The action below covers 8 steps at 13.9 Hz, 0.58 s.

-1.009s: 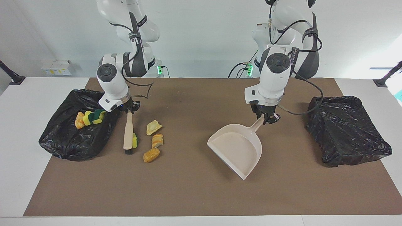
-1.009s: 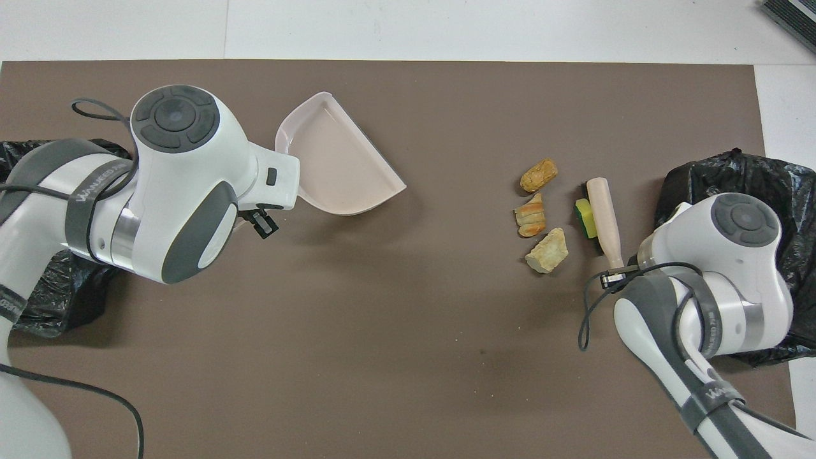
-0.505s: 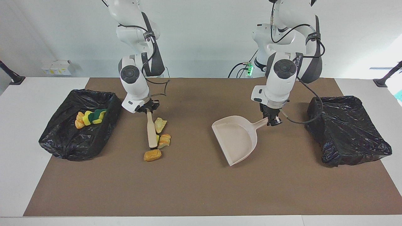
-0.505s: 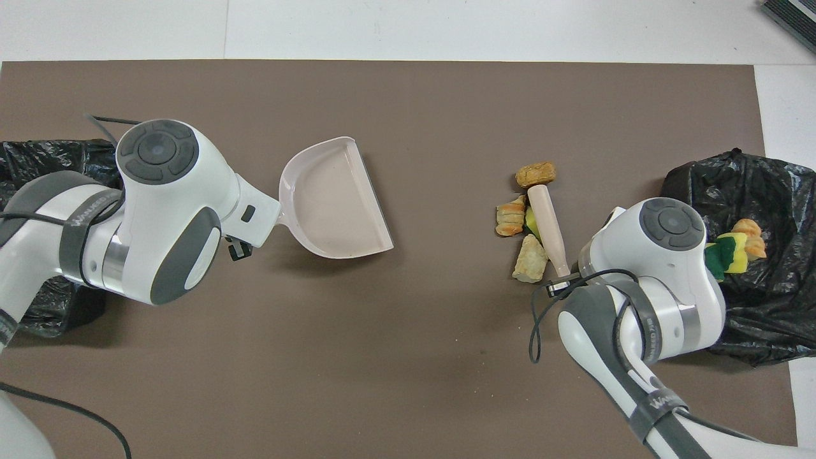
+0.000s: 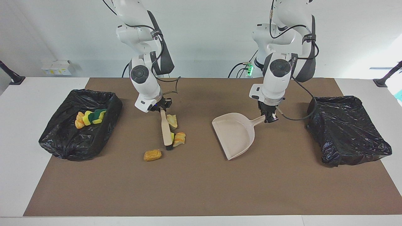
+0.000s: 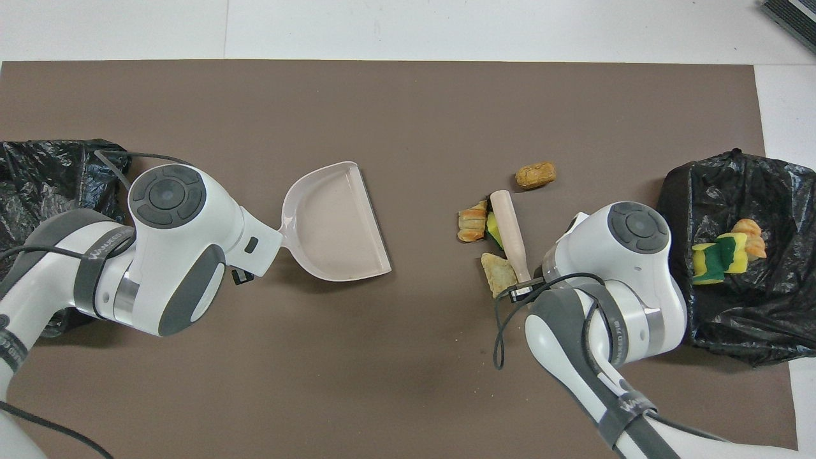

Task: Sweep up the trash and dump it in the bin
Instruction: 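Sweep the bread chunks toward the dustpan with the right gripper's brush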

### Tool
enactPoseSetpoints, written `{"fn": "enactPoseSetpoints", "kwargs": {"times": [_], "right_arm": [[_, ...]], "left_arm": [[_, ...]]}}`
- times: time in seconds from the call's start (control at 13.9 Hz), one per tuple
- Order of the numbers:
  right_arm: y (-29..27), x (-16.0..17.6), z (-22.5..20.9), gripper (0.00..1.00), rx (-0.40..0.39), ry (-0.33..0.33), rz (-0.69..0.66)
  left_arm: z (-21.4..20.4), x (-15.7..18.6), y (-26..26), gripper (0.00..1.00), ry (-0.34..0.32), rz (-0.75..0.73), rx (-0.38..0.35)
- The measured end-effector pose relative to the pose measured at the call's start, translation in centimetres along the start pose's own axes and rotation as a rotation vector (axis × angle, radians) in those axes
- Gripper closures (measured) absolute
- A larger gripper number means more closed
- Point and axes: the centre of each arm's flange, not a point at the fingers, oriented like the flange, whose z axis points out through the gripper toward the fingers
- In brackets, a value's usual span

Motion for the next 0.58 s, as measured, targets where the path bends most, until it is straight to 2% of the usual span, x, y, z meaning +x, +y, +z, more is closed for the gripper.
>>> {"fn": "enactPoseSetpoints", "kwargs": {"times": [0.36, 0.58], "right_arm": [[-5.5, 1.1, 0.7, 0.74, 0.027, 0.023, 0.078], [-7.1, 2.0, -1.1, 0.74, 0.043, -0.011, 0.103]], "left_arm": [[0.9, -0.1, 0.9, 0.68, 0.017, 0.004, 0.019], [0.7, -0.1, 1.0, 0.68, 0.019, 0.005, 0.022]]}}
